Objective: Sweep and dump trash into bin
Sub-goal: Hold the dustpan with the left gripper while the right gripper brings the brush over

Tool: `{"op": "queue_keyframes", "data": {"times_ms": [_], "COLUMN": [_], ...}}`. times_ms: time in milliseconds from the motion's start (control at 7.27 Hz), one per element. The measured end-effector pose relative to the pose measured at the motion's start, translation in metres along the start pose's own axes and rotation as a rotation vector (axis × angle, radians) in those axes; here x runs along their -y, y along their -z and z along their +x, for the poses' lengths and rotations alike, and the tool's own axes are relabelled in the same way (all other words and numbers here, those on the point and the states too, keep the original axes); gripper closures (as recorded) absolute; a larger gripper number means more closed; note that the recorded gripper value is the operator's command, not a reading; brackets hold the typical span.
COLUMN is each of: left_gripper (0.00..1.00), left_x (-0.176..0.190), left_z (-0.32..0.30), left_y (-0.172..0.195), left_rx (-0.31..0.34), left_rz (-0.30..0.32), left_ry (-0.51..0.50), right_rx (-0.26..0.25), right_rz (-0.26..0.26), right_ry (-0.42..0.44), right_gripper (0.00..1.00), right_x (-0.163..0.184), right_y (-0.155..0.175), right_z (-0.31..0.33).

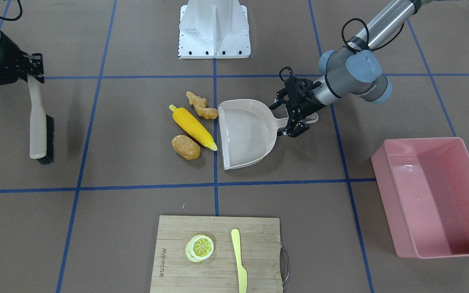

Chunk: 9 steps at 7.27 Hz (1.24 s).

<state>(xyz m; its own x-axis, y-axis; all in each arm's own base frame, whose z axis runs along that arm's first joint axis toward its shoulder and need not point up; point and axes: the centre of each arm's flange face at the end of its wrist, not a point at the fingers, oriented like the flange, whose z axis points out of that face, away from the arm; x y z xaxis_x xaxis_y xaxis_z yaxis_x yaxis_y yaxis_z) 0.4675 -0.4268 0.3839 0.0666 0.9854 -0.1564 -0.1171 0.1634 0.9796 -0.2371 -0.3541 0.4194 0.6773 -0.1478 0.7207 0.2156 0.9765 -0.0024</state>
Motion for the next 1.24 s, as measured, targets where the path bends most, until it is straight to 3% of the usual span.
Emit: {"op": "queue_keyframes", "data": {"times_ms": [275,550,1238], "left_gripper": [0.03,0.03,0.03], "left_x": [0.001,0.001,0.0], "left_z": [-0.001,-0.001,-0.002], "left_y": [-0.001,-0.001,-0.002], "left_rx": [0.004,0.005,0.009], "left_rz": [-0.013,-0.021,-0.03], "left_ry": [0.008,0.013,0.019], "right_rx": [0.024,0.012,-0.006], "right_rz": [-0.021,-0.033,-0.075], "right_ry": [-0.024,-0.022,-0.02], "right_gripper": [1.0,1.0,1.0], "right_x": [-0.004,-0.008,-0.02], "right_y": [-0.017,-0.021,-0.042], "right_z": [-0.102,-0.175,-0.239]}}
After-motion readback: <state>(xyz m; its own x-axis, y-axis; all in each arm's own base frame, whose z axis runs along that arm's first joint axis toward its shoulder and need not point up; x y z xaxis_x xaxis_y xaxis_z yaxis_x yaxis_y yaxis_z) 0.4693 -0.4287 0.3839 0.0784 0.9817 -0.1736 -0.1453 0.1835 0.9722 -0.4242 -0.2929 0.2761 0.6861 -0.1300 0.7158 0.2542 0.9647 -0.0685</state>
